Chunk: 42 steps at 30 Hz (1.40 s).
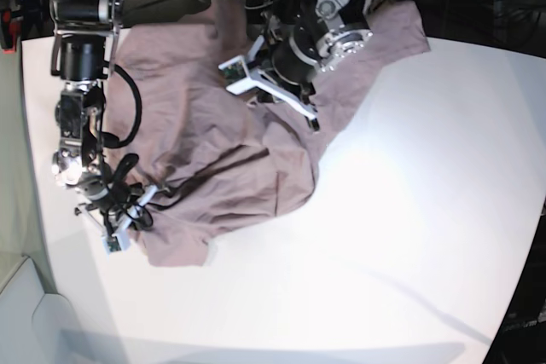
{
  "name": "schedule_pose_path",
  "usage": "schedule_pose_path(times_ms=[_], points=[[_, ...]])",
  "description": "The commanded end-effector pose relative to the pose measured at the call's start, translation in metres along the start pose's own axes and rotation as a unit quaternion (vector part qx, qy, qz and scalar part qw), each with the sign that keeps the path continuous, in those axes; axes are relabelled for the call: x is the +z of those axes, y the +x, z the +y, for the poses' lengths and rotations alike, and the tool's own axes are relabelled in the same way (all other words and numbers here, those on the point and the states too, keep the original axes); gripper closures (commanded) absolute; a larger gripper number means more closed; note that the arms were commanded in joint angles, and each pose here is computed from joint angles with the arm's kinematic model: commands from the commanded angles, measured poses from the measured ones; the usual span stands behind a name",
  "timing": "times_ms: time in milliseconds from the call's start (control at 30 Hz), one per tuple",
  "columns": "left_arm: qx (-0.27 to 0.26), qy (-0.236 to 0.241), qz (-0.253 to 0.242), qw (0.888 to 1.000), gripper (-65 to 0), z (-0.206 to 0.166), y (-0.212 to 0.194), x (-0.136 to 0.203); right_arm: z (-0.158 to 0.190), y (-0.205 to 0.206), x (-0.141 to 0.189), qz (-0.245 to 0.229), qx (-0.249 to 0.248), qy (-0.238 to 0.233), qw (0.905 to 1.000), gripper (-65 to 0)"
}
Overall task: Layout the t-shirt on the table in an organized manner, then fold the t-shirt properly
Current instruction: 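Lift the grasped edge with the left gripper and fold it over the shirt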
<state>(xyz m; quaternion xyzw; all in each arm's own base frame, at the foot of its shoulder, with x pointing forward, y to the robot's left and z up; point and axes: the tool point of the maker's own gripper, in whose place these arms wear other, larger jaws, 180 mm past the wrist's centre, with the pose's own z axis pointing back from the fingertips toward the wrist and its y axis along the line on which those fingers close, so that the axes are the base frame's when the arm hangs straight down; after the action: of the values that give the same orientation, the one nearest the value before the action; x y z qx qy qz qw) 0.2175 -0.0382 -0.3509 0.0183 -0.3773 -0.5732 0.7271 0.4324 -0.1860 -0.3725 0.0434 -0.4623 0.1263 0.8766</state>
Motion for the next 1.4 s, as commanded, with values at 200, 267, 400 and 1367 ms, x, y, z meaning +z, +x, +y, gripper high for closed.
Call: schedule_pose_path(times_ms=[200,267,400,1367], points=[[-0.008,0.009,-0.008,1.000,-13.3,0.003,0.007,0.003,-0.008,0.026,0.003,-0.035,0.005,-0.006,0.9994,0.0],[-0.010,0.009,-0.006,1.000,-26.8,0.003,0.006,0.003,-0.008,0.026,0.003,-0.035,0.005,-0.006,0.9994,0.0],[-0.006,0.001,-0.009,1.000,-49.8,-0.004,0.005,0.004,-0.008,0.026,0.003,-0.035,0.005,-0.006,0.9994,0.0],[0.391,0.026,-0.127,0.911,-65.0,0.074,-0.028,0.019,-0.008,0.025,0.002,-0.033,0.003,-0.005,0.9994,0.0]])
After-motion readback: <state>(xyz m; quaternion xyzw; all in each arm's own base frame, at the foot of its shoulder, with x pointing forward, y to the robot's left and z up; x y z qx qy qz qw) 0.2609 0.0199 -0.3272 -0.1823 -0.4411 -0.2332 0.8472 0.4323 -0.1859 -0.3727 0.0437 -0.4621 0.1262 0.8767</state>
